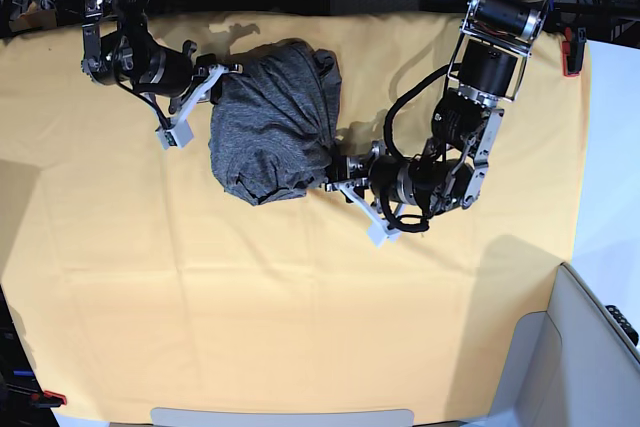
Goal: Fold the T-shirt properly
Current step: 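Hold the bundle with both grippers and drag it away from the robot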
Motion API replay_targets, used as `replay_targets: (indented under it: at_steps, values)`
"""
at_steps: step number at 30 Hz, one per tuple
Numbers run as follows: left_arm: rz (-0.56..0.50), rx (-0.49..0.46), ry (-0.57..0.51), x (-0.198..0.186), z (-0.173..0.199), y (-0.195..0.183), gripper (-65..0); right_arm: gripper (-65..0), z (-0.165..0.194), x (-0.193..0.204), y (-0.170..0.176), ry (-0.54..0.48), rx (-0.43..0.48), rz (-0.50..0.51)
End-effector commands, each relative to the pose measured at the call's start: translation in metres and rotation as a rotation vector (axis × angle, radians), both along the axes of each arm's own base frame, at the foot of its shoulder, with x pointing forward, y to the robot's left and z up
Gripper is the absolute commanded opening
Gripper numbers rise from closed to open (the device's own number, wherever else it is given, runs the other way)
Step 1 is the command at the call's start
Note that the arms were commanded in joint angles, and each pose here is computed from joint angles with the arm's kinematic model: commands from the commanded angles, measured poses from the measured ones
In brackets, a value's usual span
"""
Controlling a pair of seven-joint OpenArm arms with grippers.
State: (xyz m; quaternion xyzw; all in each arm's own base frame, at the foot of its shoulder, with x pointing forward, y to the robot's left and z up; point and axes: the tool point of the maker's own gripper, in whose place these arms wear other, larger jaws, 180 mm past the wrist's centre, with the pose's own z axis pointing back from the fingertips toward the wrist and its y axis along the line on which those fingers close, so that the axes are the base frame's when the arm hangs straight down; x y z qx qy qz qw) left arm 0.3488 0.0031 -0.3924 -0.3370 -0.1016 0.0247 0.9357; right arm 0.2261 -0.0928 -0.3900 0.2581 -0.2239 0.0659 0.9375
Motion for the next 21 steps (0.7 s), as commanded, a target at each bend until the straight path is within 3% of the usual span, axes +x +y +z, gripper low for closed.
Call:
replay_targets:
  at_steps: [1, 8, 13, 18, 21]
  values:
    - [0.007, -0.018, -0.057, 0.019, 0.020, -0.003, -58.1, -64.3, 0.005, -0.003, 0.003, -0.001, 0.005, 0.027]
    - [0.025, -0.016, -0.087, 0.028, 0.025, -0.001, -58.1, -64.3, 0.007, -0.012, 0.000, -0.005, -0.008, 0.029]
    - [0.025, -0.016, -0.080, 0.025, 0.022, -0.001, -58.1, -64.3, 0.008, -0.010, -0.021, -0.009, -0.023, -0.044]
    - [0.026, -0.015, -0.078, 0.024, 0.022, 0.000, -57.9, -63.9, 0.011, -0.007, -0.023, -0.020, -0.024, -0.051]
    - [0.028, -0.014, -0.078, 0.025, 0.022, 0.000, -54.9, -57.7, 0.011, -0.007, -0.022, -0.020, -0.022, -0.050]
